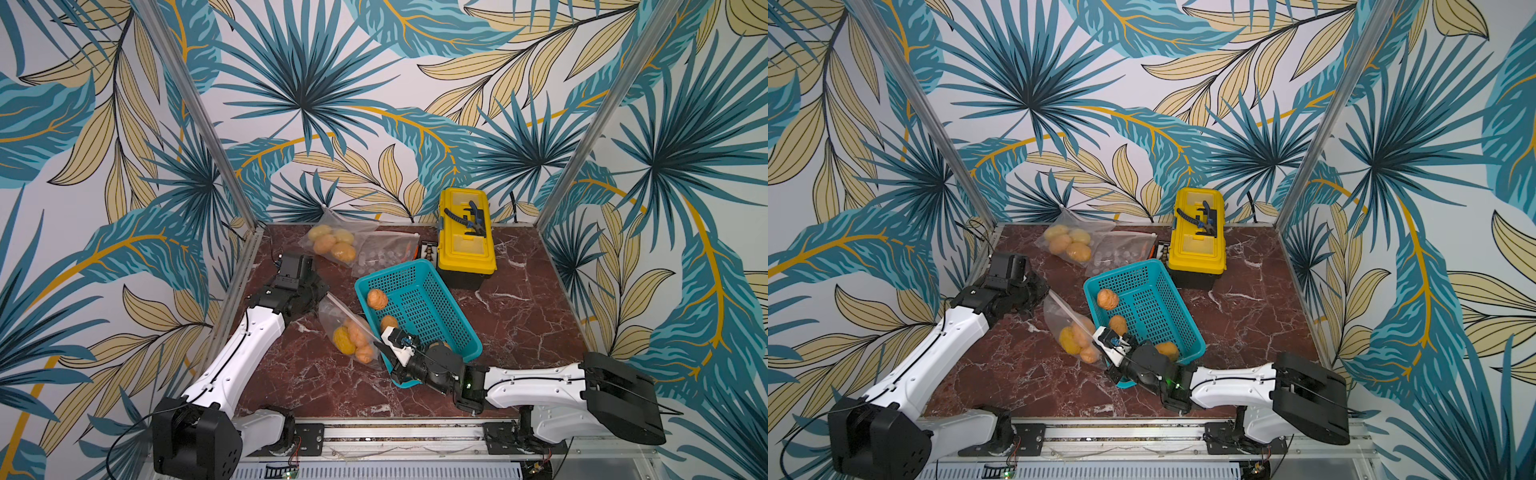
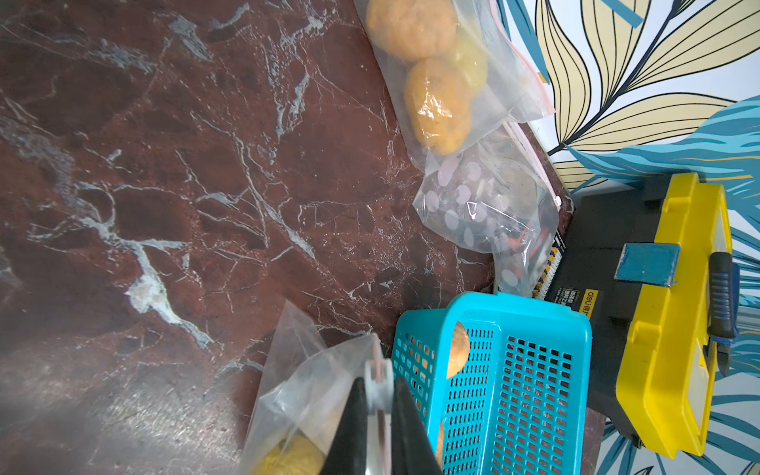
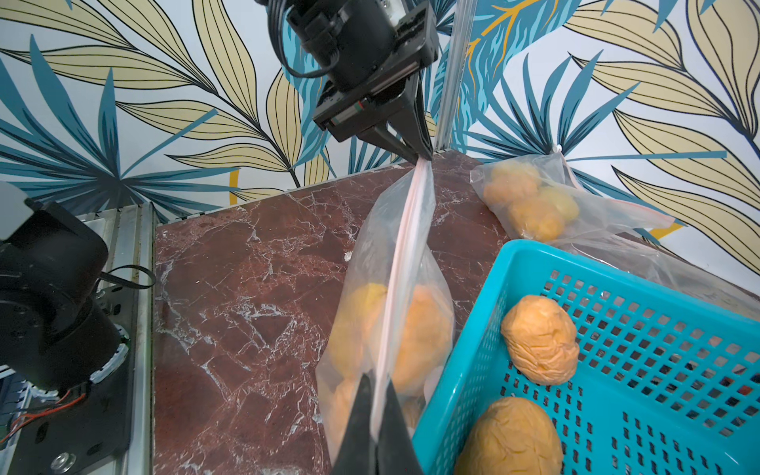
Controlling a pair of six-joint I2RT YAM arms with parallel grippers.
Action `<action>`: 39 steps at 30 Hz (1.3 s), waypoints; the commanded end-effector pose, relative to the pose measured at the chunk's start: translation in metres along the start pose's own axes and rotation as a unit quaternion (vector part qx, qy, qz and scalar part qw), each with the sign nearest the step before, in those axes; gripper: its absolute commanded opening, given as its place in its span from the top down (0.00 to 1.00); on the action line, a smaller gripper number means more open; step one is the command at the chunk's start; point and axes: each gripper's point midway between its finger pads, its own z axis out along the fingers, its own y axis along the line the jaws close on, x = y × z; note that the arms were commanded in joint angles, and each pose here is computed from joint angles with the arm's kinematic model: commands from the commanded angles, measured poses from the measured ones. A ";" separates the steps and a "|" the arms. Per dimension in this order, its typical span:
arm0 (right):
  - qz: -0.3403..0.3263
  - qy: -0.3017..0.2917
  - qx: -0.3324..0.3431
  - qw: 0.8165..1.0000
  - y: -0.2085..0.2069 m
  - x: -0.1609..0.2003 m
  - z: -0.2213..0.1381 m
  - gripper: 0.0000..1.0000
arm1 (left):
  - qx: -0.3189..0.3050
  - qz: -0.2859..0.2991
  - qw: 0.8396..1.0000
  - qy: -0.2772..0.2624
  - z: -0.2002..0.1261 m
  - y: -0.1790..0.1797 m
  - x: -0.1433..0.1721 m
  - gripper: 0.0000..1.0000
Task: Put the potatoes into a zipper bag and zip it
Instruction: Zip the zipper on the zipper food storage bag, then place the zipper food storage bag at the center of the board.
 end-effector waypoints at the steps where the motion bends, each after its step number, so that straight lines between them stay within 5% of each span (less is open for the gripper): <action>1: 0.027 -0.016 -0.005 0.999 0.004 -0.017 -0.004 1.00 | 0.005 -0.018 0.997 -0.071 -0.013 -0.004 -0.036 1.00; 7: 0.043 0.014 0.005 0.999 0.004 -0.031 0.013 1.00 | -0.012 -0.081 0.985 -0.152 -0.065 0.032 -0.042 1.00; 16: 0.076 0.012 -0.015 0.997 -0.009 -0.068 0.044 1.00 | 0.021 -0.076 0.971 -0.228 -0.126 0.036 -0.055 1.00; 33: 0.189 0.110 -0.007 0.976 -0.152 -0.047 0.201 1.00 | -0.085 -0.097 0.956 -0.263 -0.072 -0.006 -0.125 1.00; 39: 0.171 0.143 0.042 0.974 -0.199 -0.035 0.230 1.00 | -0.122 -0.107 0.949 -0.271 -0.028 -0.023 -0.153 1.00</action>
